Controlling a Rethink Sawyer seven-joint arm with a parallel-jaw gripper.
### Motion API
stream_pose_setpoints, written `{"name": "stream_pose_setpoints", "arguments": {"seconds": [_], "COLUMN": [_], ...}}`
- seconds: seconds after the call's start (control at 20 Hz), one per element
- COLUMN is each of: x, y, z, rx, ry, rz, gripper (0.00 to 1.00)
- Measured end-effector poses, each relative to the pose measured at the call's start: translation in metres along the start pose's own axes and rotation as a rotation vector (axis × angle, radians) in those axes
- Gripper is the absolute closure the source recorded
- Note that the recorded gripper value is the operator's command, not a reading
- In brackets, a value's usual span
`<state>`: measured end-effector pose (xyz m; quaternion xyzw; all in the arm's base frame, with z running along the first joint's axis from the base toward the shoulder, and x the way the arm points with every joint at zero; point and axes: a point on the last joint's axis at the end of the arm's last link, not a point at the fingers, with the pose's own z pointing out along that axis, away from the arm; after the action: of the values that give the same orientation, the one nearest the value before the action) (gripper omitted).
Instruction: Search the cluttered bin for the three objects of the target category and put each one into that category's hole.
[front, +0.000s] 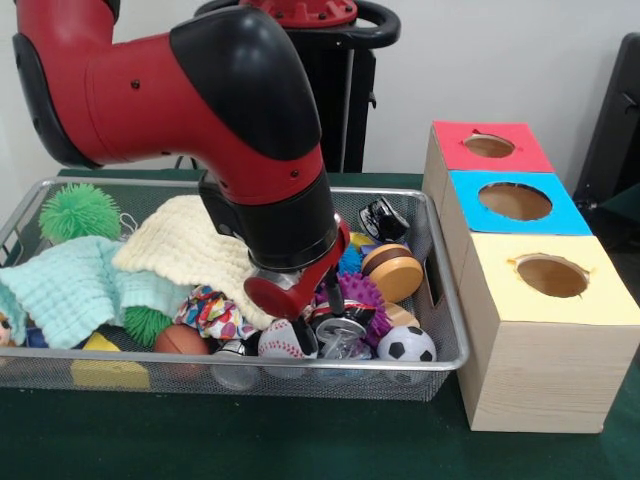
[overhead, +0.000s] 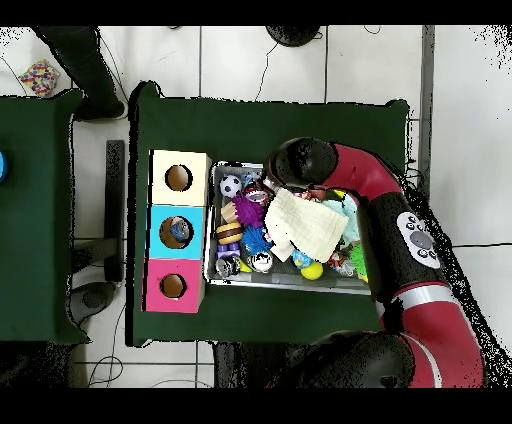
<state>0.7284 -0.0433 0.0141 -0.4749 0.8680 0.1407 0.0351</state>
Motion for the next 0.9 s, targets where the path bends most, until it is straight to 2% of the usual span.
{"name": "stream_pose_setpoints", "arguments": {"seconds": [0.9], "x": [-0.0003], "y": [0.0025], "z": [0.0], "rx": [-0.005], "ry": [0.0], "rz": [0.0], "gripper": [0.0]}}
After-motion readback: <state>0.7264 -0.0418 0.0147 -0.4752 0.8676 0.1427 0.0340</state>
